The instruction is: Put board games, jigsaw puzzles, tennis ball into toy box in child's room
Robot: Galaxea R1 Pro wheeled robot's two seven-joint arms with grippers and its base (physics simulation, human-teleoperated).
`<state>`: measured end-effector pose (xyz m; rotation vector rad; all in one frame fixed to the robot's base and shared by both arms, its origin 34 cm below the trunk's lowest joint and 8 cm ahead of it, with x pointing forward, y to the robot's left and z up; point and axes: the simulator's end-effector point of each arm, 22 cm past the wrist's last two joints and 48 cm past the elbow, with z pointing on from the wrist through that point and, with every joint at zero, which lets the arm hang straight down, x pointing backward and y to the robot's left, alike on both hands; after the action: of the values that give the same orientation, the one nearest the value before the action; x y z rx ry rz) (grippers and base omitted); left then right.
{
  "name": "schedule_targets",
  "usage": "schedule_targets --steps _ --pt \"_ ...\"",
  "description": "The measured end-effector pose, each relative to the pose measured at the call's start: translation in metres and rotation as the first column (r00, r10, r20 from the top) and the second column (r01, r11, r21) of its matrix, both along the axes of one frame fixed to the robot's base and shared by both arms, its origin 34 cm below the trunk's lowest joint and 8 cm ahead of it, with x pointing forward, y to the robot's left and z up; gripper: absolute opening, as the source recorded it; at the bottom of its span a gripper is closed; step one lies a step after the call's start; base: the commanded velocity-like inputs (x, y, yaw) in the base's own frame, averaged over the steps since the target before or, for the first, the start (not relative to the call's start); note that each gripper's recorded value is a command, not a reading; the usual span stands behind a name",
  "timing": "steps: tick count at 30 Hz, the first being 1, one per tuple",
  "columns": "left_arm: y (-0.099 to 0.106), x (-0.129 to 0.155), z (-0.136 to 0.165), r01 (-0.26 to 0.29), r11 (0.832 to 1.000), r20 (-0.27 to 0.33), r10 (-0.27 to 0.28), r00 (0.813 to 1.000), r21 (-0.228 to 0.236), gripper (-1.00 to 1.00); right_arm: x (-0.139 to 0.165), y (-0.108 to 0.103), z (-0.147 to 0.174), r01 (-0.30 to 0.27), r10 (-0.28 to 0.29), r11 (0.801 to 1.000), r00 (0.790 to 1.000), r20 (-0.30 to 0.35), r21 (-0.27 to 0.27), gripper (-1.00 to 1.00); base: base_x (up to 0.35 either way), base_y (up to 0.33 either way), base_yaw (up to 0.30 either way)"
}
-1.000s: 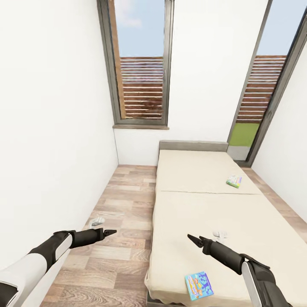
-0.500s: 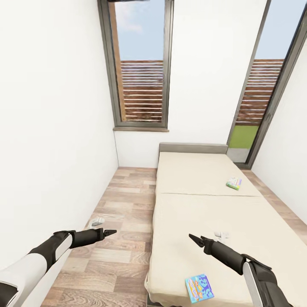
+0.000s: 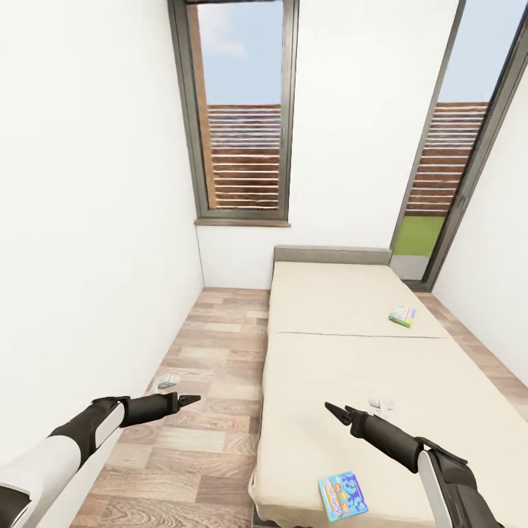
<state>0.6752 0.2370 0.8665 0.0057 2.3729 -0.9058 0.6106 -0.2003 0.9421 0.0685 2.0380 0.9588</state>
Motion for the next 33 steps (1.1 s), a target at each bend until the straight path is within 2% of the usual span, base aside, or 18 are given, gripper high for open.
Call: schedule_targets --steps 5,7,11,17,21,33 --pt "-0.021 -0.02 -0.014 -0.017 0.996 -0.067 0.012 0.998 -0.085 1.0 -0.01 -0.019 0.003 0.015 -0.015 1.0 1.0 -0.007 0.019 1.0 0.0 0.0 0.0" --pt "-0.026 -0.029 -0.02 -0.019 0.995 -0.088 0.01 0.996 -0.103 1.0 -0.013 -0.022 0.006 0.021 -0.021 0.999 1.0 0.001 0.034 1.0 0.0 0.0 0.0" --pt "-0.041 -0.025 -0.014 -0.02 0.991 -0.07 0.011 0.997 -0.132 1.0 -0.008 -0.018 0.012 0.041 -0.043 0.996 0.999 0.023 0.085 1.0 0.0 -0.001 0.0" --pt "-0.054 -0.025 -0.012 0.011 0.991 -0.058 -0.019 0.998 -0.133 1.0 0.008 -0.022 0.012 0.083 -0.086 0.993 0.996 0.033 0.081 1.0 0.0 -0.072 0.0" --pt "-0.057 -0.025 -0.012 0.015 0.991 -0.056 -0.023 0.998 -0.133 1.0 0.009 -0.025 0.003 0.104 -0.105 0.992 0.994 0.01 0.077 1.0 0.0 -0.194 0.0" --pt "-0.058 -0.025 -0.011 0.019 0.99 -0.055 -0.027 0.998 -0.136 1.0 0.01 -0.026 0.003 0.11 -0.111 0.991 0.994 0.011 0.081 1.0 0.0 -0.129 0.0"
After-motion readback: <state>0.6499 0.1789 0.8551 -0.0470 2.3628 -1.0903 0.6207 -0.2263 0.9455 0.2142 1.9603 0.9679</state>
